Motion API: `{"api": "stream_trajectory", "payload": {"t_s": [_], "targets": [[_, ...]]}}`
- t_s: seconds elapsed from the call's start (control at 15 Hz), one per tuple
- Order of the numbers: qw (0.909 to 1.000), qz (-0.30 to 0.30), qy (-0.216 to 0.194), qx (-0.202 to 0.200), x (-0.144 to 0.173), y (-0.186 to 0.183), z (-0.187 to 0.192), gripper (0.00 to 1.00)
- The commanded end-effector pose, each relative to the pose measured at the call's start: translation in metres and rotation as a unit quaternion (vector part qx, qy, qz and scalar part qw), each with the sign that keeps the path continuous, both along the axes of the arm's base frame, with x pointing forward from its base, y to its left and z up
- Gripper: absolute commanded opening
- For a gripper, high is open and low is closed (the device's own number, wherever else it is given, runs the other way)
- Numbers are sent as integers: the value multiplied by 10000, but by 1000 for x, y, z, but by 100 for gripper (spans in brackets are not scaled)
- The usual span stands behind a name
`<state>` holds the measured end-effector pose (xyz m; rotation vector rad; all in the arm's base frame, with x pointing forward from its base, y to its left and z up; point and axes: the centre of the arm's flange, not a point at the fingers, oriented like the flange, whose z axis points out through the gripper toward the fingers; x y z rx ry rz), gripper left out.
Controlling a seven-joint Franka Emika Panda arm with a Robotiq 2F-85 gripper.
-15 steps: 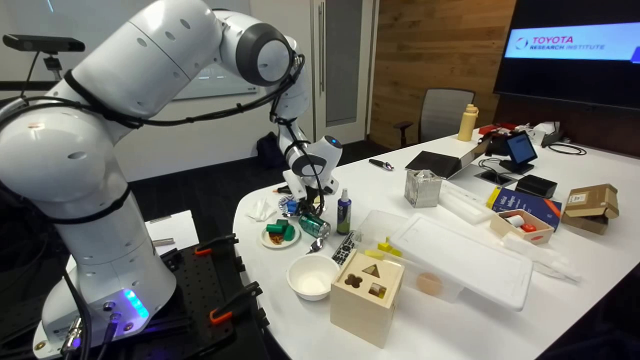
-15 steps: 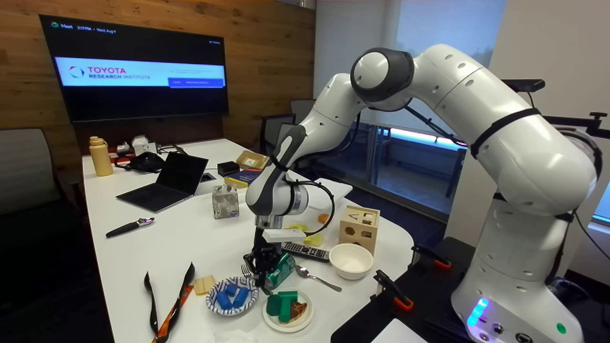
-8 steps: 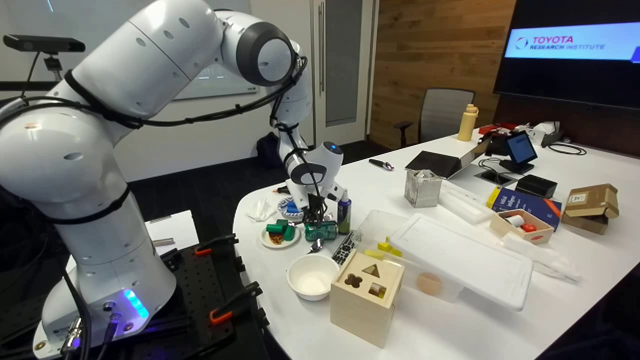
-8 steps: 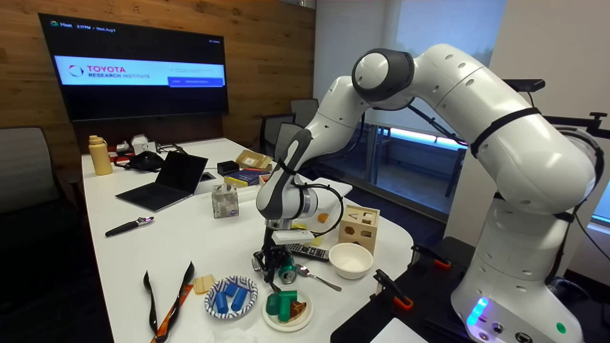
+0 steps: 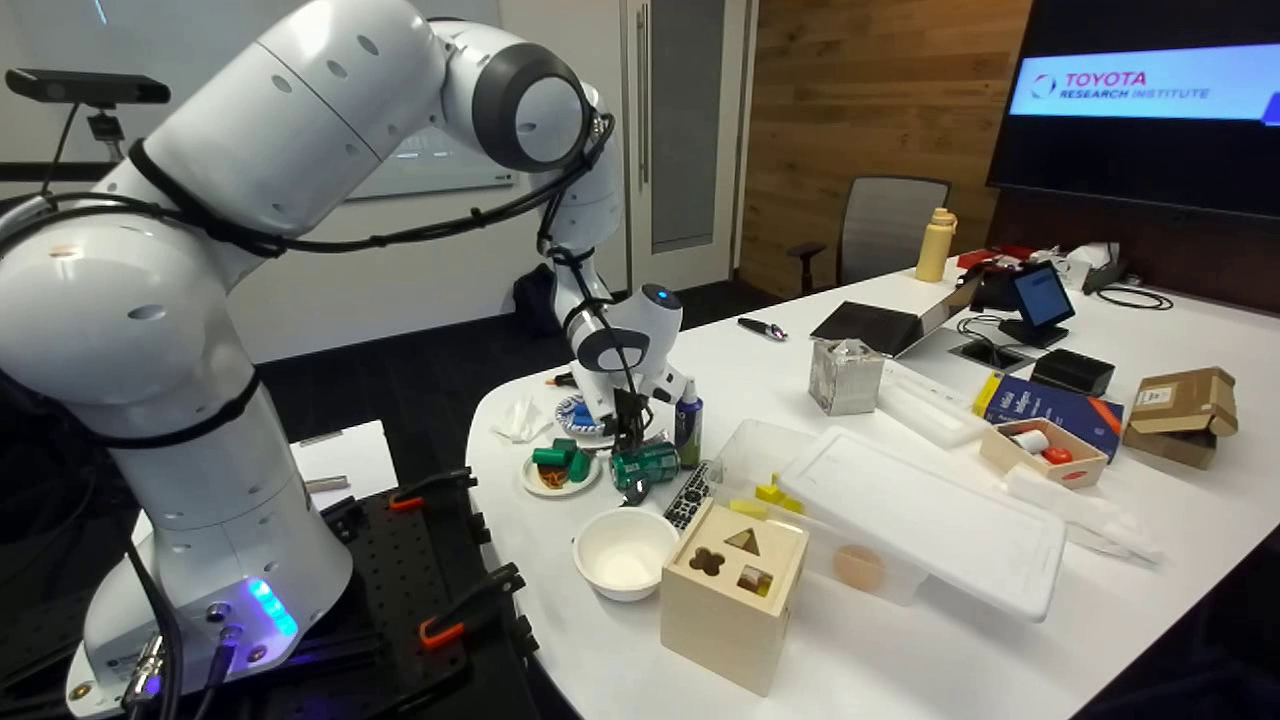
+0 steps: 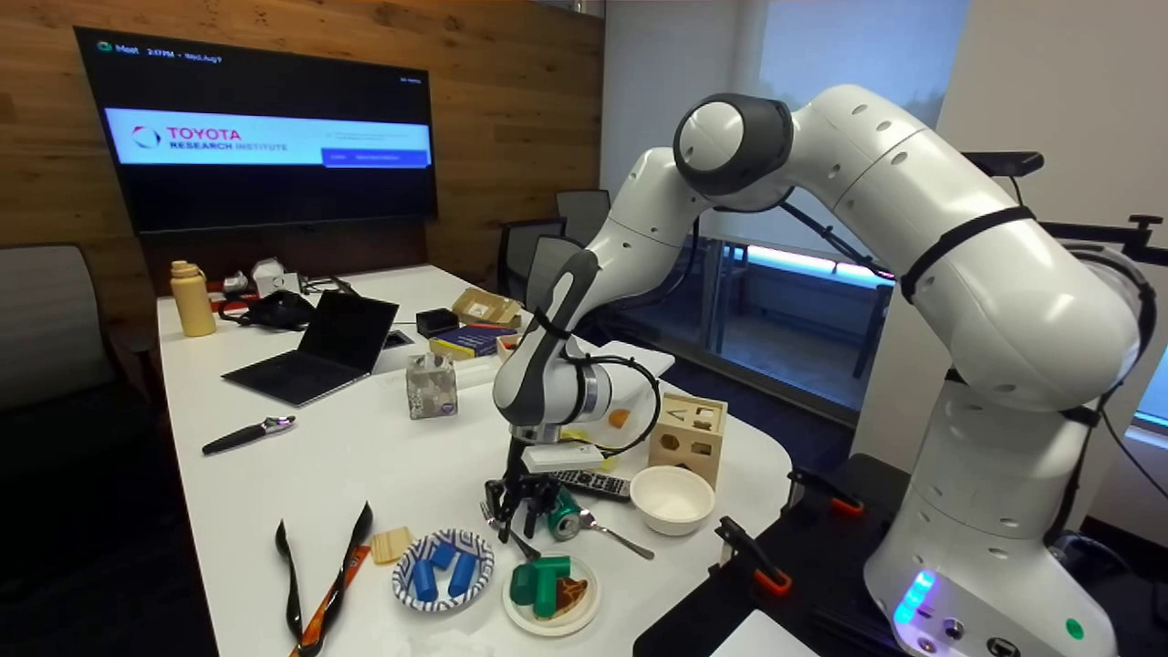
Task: Move the fork around in the bowl, and then place it back on the table
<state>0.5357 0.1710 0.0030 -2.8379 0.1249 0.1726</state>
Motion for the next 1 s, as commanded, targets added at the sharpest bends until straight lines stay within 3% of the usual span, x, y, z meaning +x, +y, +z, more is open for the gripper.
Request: {"api": "stream_trajectory", "payload": {"t_s": [0.0, 0.13, 0.2, 0.6, 0.93], "targets": [[9999, -54, -129, 7, -15, 5, 27, 82], [9999, 3, -129, 3, -23, 13, 44, 97], [9999, 42, -104, 14, -27, 20, 56, 100], [9984, -42, -161, -532, -56, 59, 137, 100], [9952, -254, -320, -891, -71, 56, 195, 100]]}}
